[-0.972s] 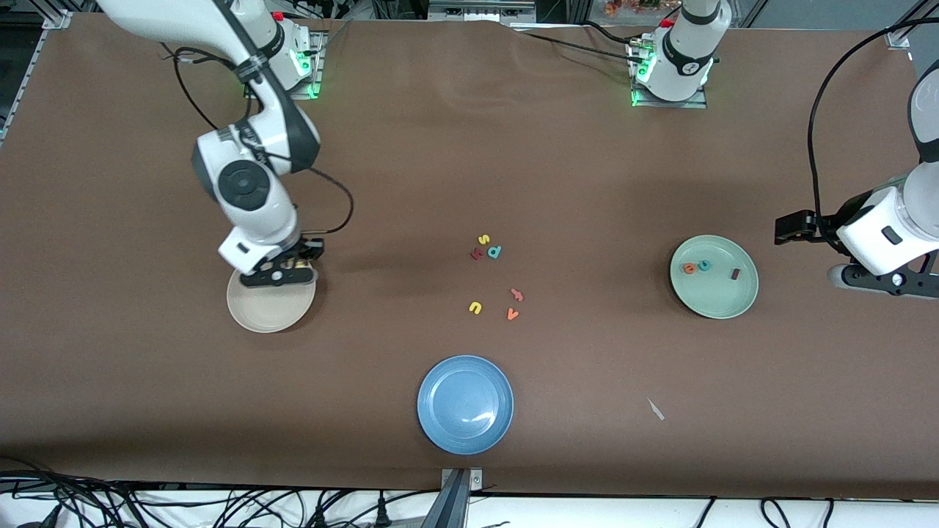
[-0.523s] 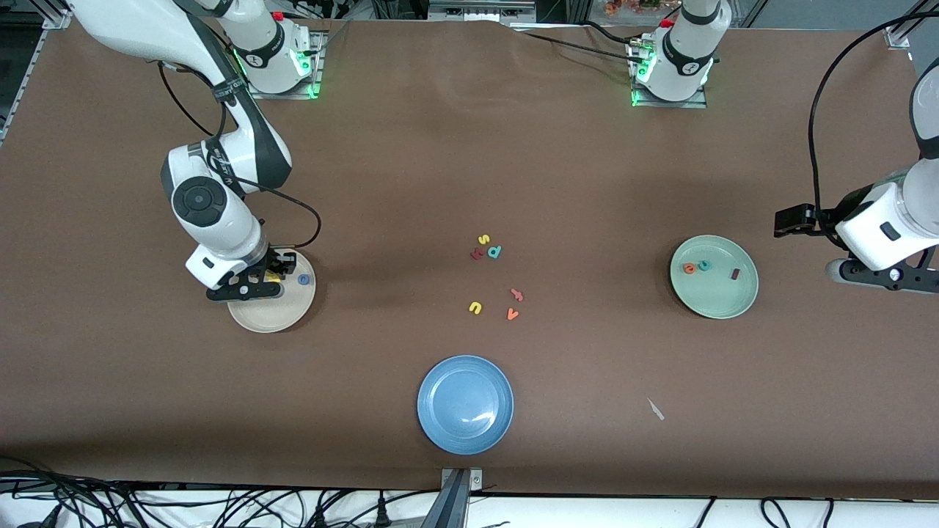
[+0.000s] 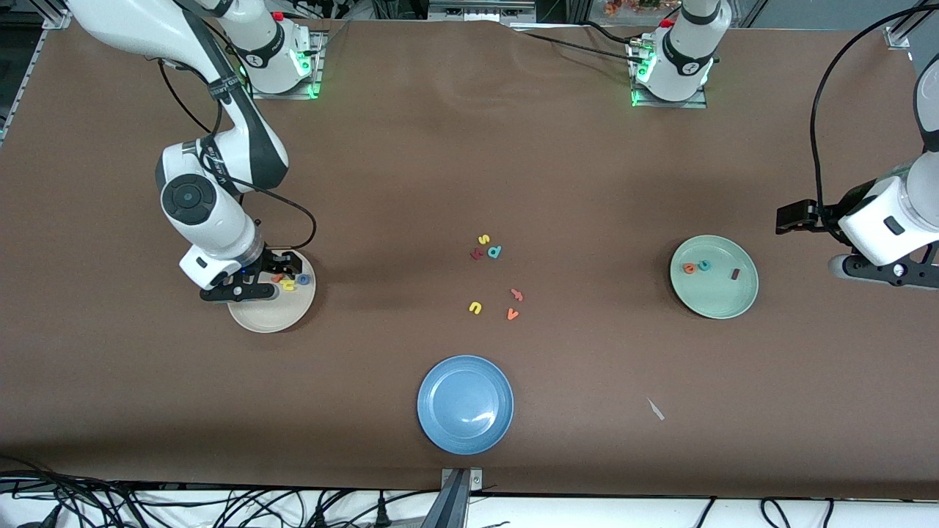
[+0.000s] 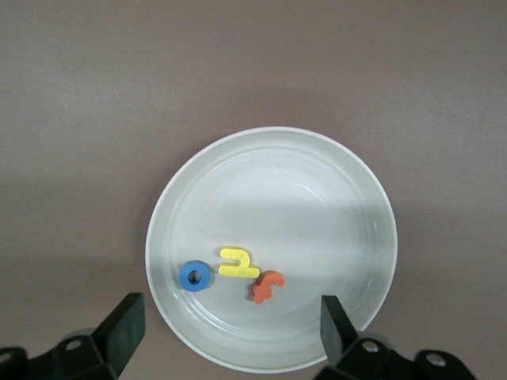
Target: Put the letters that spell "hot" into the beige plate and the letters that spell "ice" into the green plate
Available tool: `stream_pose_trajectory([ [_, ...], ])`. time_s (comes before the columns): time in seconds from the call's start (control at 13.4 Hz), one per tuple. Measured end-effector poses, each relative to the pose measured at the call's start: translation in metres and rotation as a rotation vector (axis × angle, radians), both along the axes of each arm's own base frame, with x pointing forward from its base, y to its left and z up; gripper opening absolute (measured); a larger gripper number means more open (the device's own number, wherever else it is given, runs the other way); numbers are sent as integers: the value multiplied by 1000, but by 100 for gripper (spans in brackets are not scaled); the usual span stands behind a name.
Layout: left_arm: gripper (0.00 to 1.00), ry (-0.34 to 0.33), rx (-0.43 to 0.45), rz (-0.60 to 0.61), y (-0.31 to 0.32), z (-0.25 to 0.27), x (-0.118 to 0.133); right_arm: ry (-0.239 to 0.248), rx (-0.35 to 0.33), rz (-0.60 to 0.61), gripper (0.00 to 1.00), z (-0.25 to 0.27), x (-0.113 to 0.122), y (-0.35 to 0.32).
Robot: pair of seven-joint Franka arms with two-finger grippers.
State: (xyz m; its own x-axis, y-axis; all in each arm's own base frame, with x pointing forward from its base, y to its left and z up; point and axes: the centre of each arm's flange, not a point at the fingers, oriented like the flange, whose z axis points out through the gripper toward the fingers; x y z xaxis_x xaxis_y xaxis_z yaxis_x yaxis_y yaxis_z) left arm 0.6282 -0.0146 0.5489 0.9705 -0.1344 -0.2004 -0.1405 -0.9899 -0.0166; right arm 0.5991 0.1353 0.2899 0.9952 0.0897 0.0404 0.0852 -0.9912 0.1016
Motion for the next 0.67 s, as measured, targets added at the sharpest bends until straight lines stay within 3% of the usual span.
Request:
stream_pose_trajectory([
  [0.15, 100, 0, -3, -10, -6, 0, 0, 11, -7, -18, 98, 25, -2, -2],
  [0.45, 100, 0, -4, -13, -7, 1, -1, 88, -32, -48, 99, 103, 0, -8],
  [0.67, 100, 1, -4, -14, -8, 1, -1, 134, -2, -19, 99, 155, 6, -17],
])
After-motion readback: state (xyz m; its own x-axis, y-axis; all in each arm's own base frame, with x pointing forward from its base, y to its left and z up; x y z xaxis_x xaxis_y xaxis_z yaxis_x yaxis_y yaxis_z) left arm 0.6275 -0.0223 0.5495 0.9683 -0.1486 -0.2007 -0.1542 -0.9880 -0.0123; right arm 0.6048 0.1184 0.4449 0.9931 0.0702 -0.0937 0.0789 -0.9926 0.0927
